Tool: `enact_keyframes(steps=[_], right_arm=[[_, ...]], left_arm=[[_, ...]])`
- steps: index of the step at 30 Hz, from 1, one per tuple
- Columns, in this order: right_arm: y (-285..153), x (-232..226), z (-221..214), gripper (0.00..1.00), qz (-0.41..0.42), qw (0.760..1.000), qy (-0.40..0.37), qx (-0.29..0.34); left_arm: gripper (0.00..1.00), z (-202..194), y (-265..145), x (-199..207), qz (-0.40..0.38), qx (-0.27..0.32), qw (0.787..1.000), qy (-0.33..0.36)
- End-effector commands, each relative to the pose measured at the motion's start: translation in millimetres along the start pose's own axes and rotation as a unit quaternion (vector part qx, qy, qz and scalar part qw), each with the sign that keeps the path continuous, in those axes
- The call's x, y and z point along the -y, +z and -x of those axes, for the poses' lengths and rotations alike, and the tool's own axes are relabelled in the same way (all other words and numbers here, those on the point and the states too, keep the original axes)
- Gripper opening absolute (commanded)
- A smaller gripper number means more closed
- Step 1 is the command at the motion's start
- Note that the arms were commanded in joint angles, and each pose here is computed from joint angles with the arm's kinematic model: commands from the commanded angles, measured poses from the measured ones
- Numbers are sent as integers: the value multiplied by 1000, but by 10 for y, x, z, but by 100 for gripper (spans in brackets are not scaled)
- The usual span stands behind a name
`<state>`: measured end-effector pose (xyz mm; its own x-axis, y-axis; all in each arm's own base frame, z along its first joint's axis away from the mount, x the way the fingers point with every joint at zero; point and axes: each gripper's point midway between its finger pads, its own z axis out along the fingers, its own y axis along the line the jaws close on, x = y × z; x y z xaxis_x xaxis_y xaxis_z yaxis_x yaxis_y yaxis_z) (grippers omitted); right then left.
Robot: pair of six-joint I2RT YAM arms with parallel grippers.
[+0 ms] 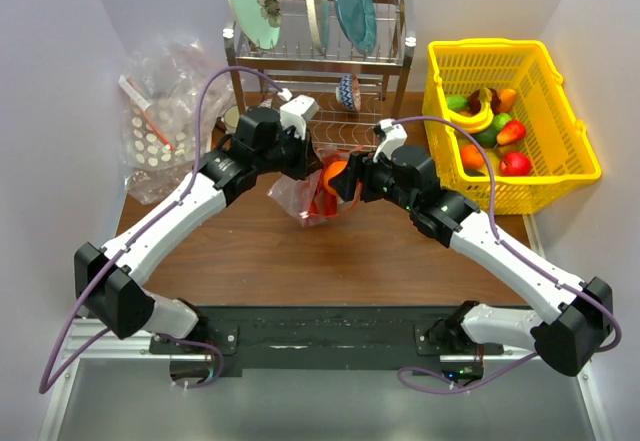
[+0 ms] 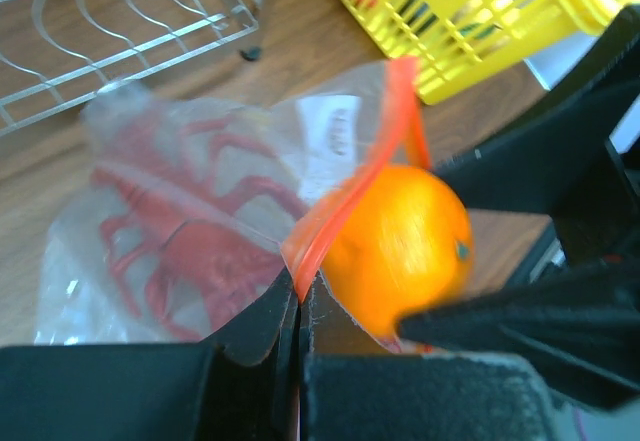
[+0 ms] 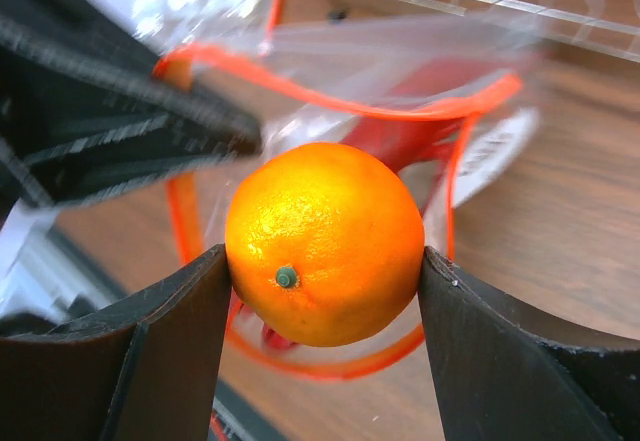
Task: Place the food in the zip-top bag and seal the zipper
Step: Place the fake fruit in the zipper food storage bag, then adjust the zipper food storage bag at the center of the board.
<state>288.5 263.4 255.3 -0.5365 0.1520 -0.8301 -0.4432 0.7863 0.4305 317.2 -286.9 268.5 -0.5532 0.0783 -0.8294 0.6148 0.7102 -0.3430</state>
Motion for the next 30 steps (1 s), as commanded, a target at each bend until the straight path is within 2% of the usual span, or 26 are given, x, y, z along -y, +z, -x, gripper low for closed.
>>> enact_keyframes(steps=[1,6,8,9,10,14,20,24,30], right_arm=[[-55,137,401,44,-53,995,-8,86],[98,240,392,47,-76,993,-11,92],[156,228,380,57,-72,993,-7,92],[189,233,365,66,-72,993,-6,88],[225,247,318,80,-75,994,-7,80],[147,227,353,93,-74,994,-4,79],[-181,224,423,91,-90,994,-11,67],[-403,349,364,78,-124,991,-7,57],[-489,650,-33,65,-191,981,-5,-12]], left_arm=[[0,254,-63,305,-71,21,997,-24],[0,298,-71,478,-116,20,992,-42],[0,314,-69,517,-126,20,991,-44],[0,330,-73,532,-129,21,990,-46],[0,334,-77,546,-133,20,990,-46],[0,358,-68,519,-128,19,990,-51],[0,378,-33,426,-112,17,992,-54],[0,382,-9,347,-100,17,994,-52],[0,423,-25,334,-96,23,994,-49]])
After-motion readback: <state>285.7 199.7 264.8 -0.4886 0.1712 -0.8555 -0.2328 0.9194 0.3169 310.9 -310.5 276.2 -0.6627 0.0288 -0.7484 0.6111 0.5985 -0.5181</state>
